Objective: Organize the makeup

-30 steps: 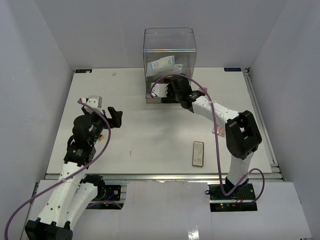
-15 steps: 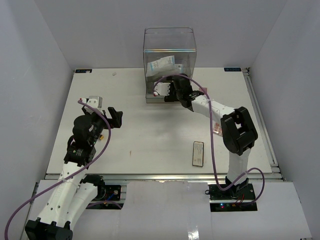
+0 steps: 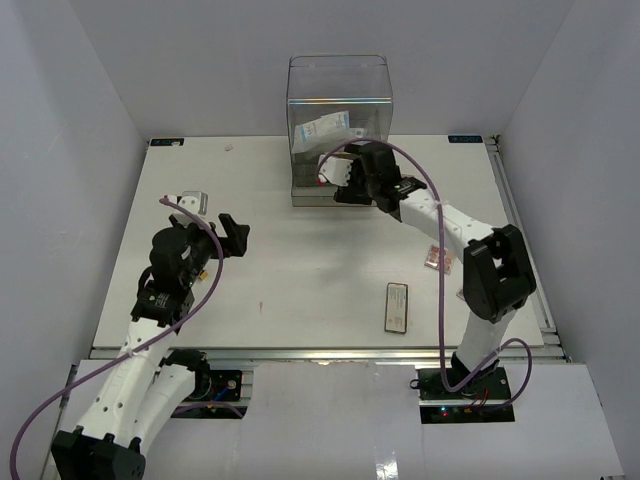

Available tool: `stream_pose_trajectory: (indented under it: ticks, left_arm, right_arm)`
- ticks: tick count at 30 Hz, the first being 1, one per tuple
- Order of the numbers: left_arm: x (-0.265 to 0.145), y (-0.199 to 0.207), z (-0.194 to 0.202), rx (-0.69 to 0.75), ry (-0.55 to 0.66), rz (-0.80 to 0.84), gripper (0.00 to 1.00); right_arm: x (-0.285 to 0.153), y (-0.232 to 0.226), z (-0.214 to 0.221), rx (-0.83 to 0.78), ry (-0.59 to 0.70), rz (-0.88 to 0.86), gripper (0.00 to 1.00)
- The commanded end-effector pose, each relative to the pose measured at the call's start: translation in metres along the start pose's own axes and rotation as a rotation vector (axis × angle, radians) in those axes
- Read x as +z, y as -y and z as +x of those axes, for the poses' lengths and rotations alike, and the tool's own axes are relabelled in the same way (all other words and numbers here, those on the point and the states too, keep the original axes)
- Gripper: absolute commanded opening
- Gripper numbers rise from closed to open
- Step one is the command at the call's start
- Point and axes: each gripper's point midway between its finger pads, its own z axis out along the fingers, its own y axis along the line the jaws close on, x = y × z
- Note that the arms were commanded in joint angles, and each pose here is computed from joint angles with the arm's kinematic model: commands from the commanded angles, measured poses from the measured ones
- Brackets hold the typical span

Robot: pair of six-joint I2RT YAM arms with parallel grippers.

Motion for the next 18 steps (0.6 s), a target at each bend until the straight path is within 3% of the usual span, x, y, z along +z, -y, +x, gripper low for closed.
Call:
stream_pose_trajectory:
  ticks: [1, 7, 11, 15, 18]
  left_arm:
    - [0.004, 0.018, 0.009, -0.019, -0.041, 0.104, 0.98]
    - [0.0, 0.059, 0.016, -0.03, -0.069, 0.353, 0.91]
    - [-0.003, 0.101, 0.033, -0.124, -0.175, 0.514, 0.85]
    - [-0.006, 0.16, 0.067, -0.148, -0.296, 0.555, 0.86]
    - [-0.008, 0.207, 0.103, -0.149, -0.407, 0.529, 0.87]
  right_arm:
    - [-0.062, -0.002, -0.021, 0.222, 0.189, -0.146, 0.96]
    - [-0.118, -0.025, -0.015, 0.49, 0.354, -0.325, 0.94]
    - [-0.164, -0.044, -0.013, 0.659, 0.499, -0.445, 0.92]
    - [-0.189, -0.073, 0.007, 0.812, 0.52, -0.5, 0.92]
    - [-0.191, -0.084, 0.037, 0.95, 0.447, -0.442, 0.92]
